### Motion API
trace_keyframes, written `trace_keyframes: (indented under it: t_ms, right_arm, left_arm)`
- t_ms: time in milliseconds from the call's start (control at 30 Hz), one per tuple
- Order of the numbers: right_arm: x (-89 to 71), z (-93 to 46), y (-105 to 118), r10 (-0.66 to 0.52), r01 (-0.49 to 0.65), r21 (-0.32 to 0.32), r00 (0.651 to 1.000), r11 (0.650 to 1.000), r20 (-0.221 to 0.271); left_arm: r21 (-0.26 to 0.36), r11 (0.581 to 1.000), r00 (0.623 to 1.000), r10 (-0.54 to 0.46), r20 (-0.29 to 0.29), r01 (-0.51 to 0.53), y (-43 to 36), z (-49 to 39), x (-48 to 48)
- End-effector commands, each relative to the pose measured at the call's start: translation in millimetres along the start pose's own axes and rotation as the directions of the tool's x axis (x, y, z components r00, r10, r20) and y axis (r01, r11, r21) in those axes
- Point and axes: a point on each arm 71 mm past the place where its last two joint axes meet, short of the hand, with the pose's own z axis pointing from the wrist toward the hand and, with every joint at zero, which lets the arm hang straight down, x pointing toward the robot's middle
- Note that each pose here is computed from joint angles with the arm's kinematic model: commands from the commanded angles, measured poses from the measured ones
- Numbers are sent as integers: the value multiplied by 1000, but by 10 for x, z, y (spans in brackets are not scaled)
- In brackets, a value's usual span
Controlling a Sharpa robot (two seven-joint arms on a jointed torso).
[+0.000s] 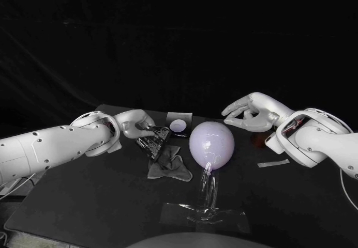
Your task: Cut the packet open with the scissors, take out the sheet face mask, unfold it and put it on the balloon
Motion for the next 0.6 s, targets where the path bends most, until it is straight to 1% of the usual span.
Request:
trace_keyframes:
  t_ms: [33,67,167,200,233,300,333,400,433,467,567,600]
  right_arm:
    - [-48,64,-8,60,-61,33,998,998,17]
    - [-59,81,-6,65,-65,37,998,997,19]
    - [-118,174,7,91,-92,60,996,994,24]
    - [-130,194,12,95,-97,64,995,993,24]
    - [-157,245,28,104,-105,76,994,992,19]
    - [-185,310,55,108,-109,88,994,990,12]
    - [-192,326,63,109,-109,91,994,990,10]
    - [-222,403,104,109,-109,103,994,989,0]
    - [-229,428,119,109,-108,106,994,989,-3]
    - [-241,471,146,107,-106,111,994,988,-8]
    - [-259,581,226,92,-89,122,995,989,-25]
    - [-258,603,247,86,-82,124,996,989,-30]
  left_arm:
    - [43,997,998,-56,-4,56,-119,41,-80]
    - [48,997,998,-56,-1,56,-141,50,-103]
    - [74,996,999,-52,13,51,-265,99,-231]
    - [80,996,999,-50,17,48,-294,112,-262]
    - [97,994,999,-43,27,41,-376,151,-342]
    - [115,993,999,-35,37,31,-463,195,-417]
    - [120,992,999,-32,40,27,-485,207,-435]
    - [144,990,999,-10,50,3,-587,265,-499]
    - [152,988,999,-1,54,-8,-619,285,-515]
    - [164,986,998,15,60,-25,-669,319,-536]
    - [193,979,995,58,76,-71,-781,418,-563]
    - [199,977,995,67,79,-82,-802,442,-565]
